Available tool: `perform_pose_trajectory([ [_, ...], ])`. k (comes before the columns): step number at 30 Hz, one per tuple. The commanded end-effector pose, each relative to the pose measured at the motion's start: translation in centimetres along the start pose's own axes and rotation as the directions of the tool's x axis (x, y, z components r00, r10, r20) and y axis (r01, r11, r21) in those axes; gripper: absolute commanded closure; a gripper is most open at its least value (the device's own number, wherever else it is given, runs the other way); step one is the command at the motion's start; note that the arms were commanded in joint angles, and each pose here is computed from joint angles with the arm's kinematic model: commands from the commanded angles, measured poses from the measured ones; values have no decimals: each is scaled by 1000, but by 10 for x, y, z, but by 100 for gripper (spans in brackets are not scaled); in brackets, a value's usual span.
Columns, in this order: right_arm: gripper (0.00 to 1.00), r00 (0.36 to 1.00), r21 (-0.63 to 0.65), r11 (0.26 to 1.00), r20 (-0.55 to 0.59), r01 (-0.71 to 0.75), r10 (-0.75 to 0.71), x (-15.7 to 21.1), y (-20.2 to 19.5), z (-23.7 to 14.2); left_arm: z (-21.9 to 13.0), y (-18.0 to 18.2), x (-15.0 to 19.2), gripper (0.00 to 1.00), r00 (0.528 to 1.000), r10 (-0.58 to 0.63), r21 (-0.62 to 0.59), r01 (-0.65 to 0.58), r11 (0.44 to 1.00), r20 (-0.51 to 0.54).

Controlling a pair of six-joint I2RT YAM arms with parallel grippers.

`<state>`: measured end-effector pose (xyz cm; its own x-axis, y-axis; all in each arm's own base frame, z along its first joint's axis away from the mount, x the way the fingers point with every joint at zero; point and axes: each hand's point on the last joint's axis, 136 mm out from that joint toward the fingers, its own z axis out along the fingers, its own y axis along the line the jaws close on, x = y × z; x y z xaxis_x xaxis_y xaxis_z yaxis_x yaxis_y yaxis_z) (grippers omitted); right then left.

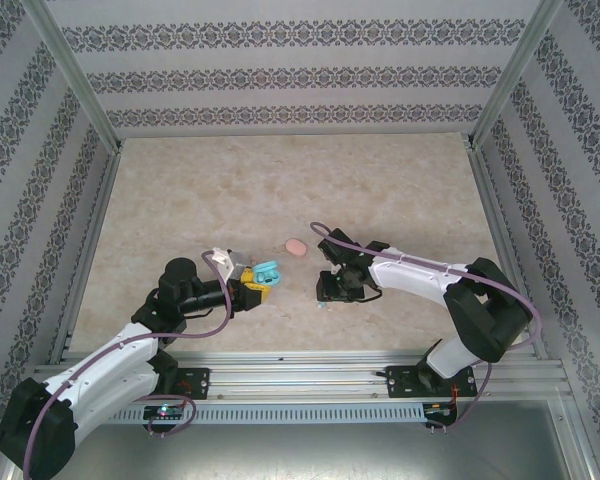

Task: Insert the wireless bluetooth earbuds into the charging case

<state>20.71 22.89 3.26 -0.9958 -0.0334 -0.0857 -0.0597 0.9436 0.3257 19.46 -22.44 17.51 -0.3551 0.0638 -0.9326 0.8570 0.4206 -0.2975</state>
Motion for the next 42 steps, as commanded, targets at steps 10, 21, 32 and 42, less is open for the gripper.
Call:
perform_pose_trajectory([
  [10,67,999,9,1000,-40,7,-7,5,2,16,0,-8,-8,100,1000,11,25,-12,1000,25],
  [21,67,997,27,999,-66,32,-30,9,10,23,0,-9,-8,100,1000,12,26,-13,1000,24],
  [32,69,999,29,999,-46,-23,24,12,18,18,1,-9,-7,100,1000,16,26,-17,1000,19],
  [42,78,999,42,999,-47,-15,17,10,21,19,1,-11,-7,100,1000,19,31,-19,999,16],
])
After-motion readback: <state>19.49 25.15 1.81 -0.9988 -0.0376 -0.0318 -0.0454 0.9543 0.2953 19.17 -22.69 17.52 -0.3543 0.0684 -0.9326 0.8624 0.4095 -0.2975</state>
